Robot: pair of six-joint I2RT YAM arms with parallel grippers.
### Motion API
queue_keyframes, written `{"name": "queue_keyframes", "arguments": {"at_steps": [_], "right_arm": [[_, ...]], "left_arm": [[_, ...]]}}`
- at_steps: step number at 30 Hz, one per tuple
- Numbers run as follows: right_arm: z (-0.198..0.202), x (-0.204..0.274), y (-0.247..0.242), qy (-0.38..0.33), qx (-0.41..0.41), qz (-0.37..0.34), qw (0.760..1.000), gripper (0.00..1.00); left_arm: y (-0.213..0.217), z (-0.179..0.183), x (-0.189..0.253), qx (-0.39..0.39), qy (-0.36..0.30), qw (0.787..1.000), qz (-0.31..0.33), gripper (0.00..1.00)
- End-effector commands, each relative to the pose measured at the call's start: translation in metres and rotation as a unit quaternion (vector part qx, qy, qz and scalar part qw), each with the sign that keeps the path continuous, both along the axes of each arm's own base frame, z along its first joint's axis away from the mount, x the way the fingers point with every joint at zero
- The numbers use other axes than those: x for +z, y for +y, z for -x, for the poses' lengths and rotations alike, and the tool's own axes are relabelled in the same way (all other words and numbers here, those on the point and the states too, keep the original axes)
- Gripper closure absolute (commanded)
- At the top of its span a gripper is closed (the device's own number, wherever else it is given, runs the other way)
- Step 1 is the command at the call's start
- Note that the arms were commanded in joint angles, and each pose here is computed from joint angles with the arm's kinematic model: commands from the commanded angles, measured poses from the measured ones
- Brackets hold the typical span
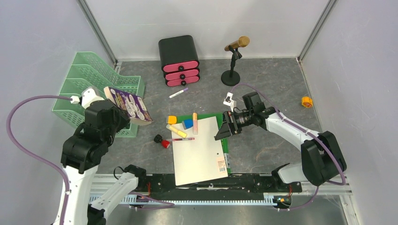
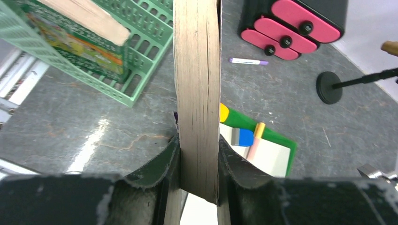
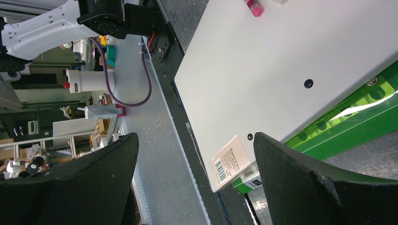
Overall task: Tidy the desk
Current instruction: Place the book in the storage box.
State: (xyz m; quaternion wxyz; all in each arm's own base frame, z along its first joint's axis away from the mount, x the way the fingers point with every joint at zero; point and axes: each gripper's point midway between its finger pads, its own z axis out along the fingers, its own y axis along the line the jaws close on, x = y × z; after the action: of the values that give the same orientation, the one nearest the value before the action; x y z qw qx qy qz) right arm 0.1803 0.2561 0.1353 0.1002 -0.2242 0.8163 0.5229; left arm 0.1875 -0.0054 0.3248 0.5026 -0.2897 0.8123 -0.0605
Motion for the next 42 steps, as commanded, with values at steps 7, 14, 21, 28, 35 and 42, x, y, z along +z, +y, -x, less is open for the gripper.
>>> {"name": "queue_keyframes", "arguments": {"at_steps": [7,14,21,28,35,42], "right_arm": [[-0.003,0.001,0.001,-0.009,0.003,-0.006,1.000,0.02],[0.002,-0.005,-0.001,-0.006,0.004,-0.002,1.000,0.02],[0.010,-0.018,-0.009,-0.008,-0.002,0.016,1.000,0.02],[0.016,-0.021,-0.012,-0.011,0.001,0.017,1.000,0.02],[0.021,-0.026,-0.016,-0.011,0.000,0.022,1.000,0.02],[0.022,-0.024,-0.016,-0.018,0.003,0.018,1.000,0.02]], "left_arm": [[0.019,-0.014,0.016,0.023,0.030,0.996,-0.082,0.98],[0.009,-0.035,0.005,-0.026,0.087,0.987,-0.131,0.98],[0.001,-0.051,-0.009,-0.015,0.155,0.979,-0.129,0.98],[0.014,-0.053,-0.033,0.074,0.212,0.965,-0.132,0.98],[0.024,-0.038,-0.047,0.190,0.193,0.960,-0.068,0.98],[0.016,-0.031,-0.061,0.211,0.136,0.968,0.019,0.98]]}}
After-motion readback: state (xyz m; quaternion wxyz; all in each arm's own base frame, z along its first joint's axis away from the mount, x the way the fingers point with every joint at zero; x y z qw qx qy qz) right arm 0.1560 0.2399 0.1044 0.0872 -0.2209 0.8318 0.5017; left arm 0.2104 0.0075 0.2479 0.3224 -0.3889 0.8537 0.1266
